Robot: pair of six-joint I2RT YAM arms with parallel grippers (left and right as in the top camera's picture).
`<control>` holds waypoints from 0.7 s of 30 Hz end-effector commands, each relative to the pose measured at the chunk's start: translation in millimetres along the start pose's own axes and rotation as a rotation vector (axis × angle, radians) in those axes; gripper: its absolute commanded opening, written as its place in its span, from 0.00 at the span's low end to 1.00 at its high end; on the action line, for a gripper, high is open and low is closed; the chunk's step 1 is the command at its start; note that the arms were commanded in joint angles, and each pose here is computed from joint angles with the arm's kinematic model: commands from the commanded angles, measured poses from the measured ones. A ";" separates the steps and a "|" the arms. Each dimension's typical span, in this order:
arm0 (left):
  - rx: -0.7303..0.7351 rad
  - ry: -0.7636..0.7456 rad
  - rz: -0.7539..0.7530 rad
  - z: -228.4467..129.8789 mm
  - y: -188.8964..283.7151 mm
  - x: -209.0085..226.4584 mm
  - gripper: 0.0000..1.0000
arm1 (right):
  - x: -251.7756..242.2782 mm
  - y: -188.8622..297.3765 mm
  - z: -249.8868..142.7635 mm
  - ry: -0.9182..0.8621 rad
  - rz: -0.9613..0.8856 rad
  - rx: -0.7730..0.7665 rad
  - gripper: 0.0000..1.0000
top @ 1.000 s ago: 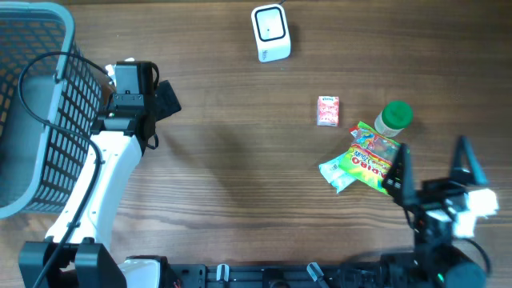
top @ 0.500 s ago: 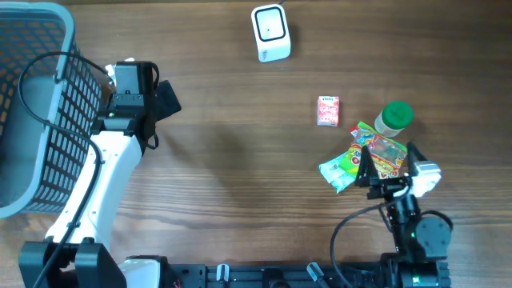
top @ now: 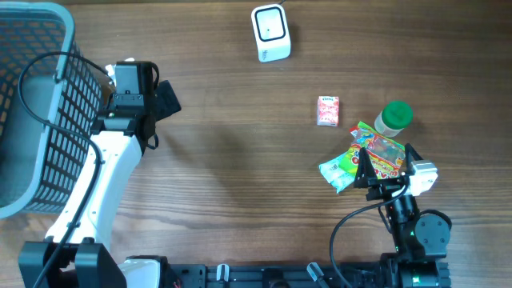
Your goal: Scan the item barcode
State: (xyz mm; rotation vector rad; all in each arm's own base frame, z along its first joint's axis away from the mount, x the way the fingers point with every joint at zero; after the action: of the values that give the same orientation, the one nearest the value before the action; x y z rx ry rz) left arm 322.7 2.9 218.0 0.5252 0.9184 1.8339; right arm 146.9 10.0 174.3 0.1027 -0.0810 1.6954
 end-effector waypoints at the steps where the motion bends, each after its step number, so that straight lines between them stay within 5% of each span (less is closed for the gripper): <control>1: -0.009 -0.010 0.012 2.4 -0.7 0.4 1.00 | 0.9 0.7 1.6 0.014 0.014 -0.013 1.00; 21: -0.029 -0.004 0.003 5.0 6.2 1.3 1.00 | 0.9 0.7 1.6 0.015 0.014 -0.013 1.00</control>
State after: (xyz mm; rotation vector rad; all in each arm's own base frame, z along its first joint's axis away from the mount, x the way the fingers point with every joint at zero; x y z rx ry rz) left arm 322.7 2.9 218.0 0.5252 0.9184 1.8339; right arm 146.9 10.0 174.3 0.1027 -0.0810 1.6954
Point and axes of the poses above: each gripper's point midway between its finger pads, its own y axis back along the fingers, its own x axis along the line the jaws close on, z = x × y, the point moved 10 cm from there along y, back along the fingers, and after that the axes turned 1 degree about y, right-handed, at the moved point
